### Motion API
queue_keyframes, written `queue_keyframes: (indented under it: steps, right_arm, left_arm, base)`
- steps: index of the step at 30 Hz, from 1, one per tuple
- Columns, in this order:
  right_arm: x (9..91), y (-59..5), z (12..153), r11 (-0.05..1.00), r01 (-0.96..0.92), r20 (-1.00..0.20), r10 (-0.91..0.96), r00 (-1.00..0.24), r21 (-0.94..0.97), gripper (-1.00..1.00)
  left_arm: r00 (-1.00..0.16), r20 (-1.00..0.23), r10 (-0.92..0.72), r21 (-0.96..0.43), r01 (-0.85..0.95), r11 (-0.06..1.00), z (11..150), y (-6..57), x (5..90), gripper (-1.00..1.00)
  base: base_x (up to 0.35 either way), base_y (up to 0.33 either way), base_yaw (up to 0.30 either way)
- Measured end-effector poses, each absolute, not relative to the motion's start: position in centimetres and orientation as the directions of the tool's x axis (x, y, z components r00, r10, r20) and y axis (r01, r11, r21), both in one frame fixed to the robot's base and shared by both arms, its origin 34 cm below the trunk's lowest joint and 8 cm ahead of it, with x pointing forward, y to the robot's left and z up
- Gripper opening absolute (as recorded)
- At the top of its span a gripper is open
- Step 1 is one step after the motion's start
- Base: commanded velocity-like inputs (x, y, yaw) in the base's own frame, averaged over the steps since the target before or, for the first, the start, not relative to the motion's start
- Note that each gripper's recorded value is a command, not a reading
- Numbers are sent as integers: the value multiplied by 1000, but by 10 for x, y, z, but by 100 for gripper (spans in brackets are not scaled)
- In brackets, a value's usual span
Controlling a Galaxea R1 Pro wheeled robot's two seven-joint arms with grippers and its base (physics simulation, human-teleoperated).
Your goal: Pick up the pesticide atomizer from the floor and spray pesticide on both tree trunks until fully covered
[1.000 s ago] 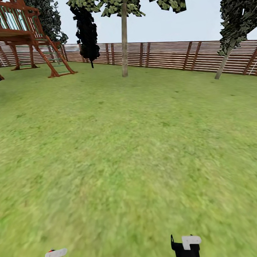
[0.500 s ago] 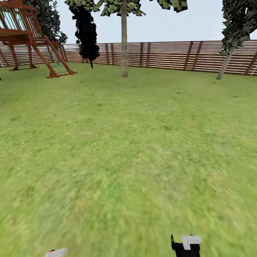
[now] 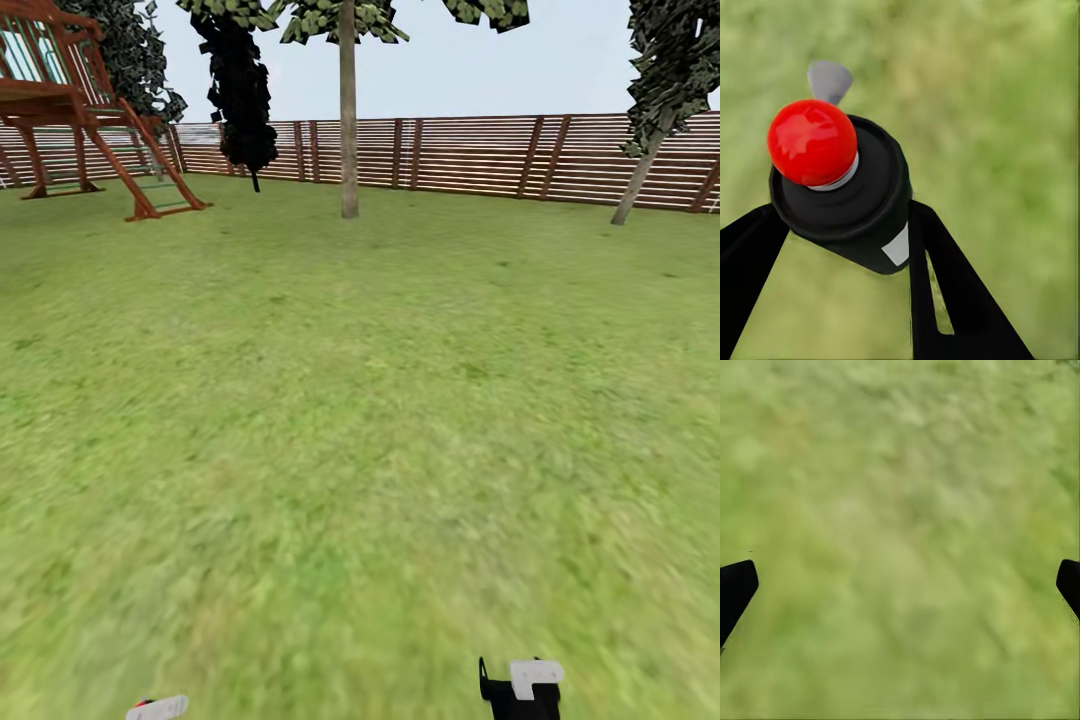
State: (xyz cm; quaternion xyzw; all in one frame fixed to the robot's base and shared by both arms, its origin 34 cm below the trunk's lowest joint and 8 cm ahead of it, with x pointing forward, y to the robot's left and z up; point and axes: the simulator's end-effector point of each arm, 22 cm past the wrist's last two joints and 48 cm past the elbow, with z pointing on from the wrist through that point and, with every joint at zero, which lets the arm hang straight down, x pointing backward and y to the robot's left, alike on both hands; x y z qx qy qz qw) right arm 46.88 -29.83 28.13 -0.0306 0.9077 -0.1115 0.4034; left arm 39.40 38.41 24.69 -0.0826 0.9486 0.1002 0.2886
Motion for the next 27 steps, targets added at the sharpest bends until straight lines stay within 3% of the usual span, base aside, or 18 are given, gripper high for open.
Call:
queue_keyframes:
  steps: [27]
  right_arm:
    - [469,-298,281,973,34,-726,-146,-673,-227,100]
  left_arm:
    - [-820,-564,-99,142,-214,966,247,384,394,-100]
  base:
    - [340,0,0]
